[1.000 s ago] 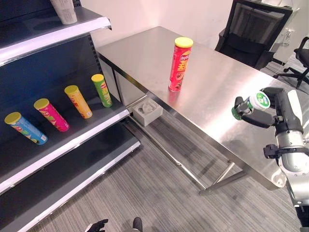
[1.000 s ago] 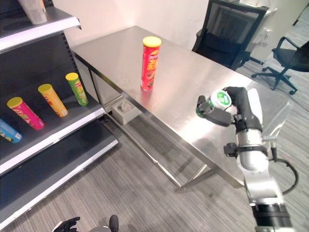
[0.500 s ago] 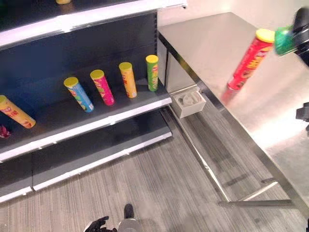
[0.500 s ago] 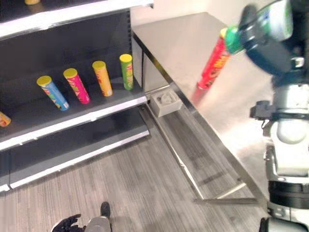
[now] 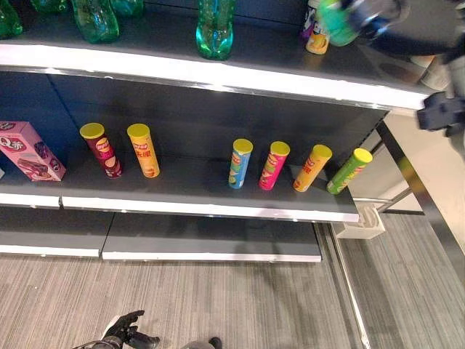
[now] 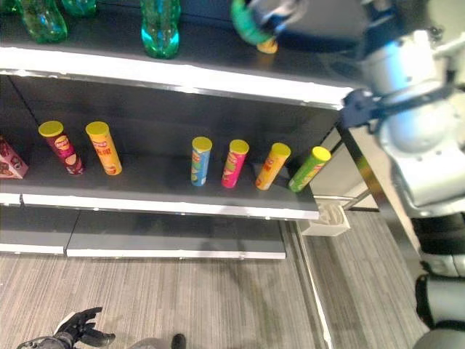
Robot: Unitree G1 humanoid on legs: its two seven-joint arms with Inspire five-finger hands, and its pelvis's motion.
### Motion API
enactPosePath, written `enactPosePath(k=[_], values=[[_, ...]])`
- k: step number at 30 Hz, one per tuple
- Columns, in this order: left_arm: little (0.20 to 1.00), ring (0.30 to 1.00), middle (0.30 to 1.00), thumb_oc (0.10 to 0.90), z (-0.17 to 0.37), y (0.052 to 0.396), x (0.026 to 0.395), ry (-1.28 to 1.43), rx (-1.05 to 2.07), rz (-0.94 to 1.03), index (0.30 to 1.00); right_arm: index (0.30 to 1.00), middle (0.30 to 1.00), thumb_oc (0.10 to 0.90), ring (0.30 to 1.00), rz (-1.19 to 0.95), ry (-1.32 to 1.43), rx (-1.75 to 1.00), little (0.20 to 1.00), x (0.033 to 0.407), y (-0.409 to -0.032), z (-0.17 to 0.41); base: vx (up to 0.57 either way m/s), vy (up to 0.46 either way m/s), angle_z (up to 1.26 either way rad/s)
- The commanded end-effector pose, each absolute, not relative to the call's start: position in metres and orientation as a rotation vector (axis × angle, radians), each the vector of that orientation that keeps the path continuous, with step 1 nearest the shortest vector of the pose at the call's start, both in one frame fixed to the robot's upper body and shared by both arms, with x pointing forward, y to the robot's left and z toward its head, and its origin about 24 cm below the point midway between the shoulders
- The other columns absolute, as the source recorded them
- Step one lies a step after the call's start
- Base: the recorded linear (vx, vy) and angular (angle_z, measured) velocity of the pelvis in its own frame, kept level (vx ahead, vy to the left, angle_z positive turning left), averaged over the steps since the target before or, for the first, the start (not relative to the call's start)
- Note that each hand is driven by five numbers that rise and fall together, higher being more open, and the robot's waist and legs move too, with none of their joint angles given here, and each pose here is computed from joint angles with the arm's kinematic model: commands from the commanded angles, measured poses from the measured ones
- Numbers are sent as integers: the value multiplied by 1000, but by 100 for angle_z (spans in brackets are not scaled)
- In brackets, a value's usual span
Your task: Put the goods on the table back onto the shelves and tidy them up.
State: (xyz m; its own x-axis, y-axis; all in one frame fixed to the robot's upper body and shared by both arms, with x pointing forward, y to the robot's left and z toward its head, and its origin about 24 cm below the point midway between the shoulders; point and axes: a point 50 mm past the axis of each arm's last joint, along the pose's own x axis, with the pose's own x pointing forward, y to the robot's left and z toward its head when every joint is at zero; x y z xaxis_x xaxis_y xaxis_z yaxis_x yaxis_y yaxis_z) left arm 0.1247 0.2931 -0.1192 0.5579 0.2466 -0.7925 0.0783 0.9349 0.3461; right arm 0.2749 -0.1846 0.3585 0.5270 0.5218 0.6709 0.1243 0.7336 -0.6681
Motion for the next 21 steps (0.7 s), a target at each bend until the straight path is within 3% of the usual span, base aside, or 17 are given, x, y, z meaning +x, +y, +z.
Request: enactPosePath(k=[1, 4, 12, 21], values=[[900, 900, 900, 800, -119, 287, 125, 936, 371, 68, 900, 300, 300, 400, 300, 45, -1164, -629, 300, 252, -224, 408, 185, -196, 168], [900, 900, 900, 800, -130, 277, 108, 998, 343, 52, 900, 300, 300, 400, 300, 3, -1164, -610, 300, 249, -232, 405, 188, -194, 158], [900, 900, 900, 800, -133, 268, 99, 1013, 332, 21, 900, 300, 300, 400, 300, -143, -1182, -587, 300, 235, -261, 397, 45, -75, -47], [900, 900, 900, 800, -132, 266, 103, 998, 353, 0, 900, 300, 300, 400, 300, -148, -1179, -587, 300, 237, -261, 393, 21, 1, -16]])
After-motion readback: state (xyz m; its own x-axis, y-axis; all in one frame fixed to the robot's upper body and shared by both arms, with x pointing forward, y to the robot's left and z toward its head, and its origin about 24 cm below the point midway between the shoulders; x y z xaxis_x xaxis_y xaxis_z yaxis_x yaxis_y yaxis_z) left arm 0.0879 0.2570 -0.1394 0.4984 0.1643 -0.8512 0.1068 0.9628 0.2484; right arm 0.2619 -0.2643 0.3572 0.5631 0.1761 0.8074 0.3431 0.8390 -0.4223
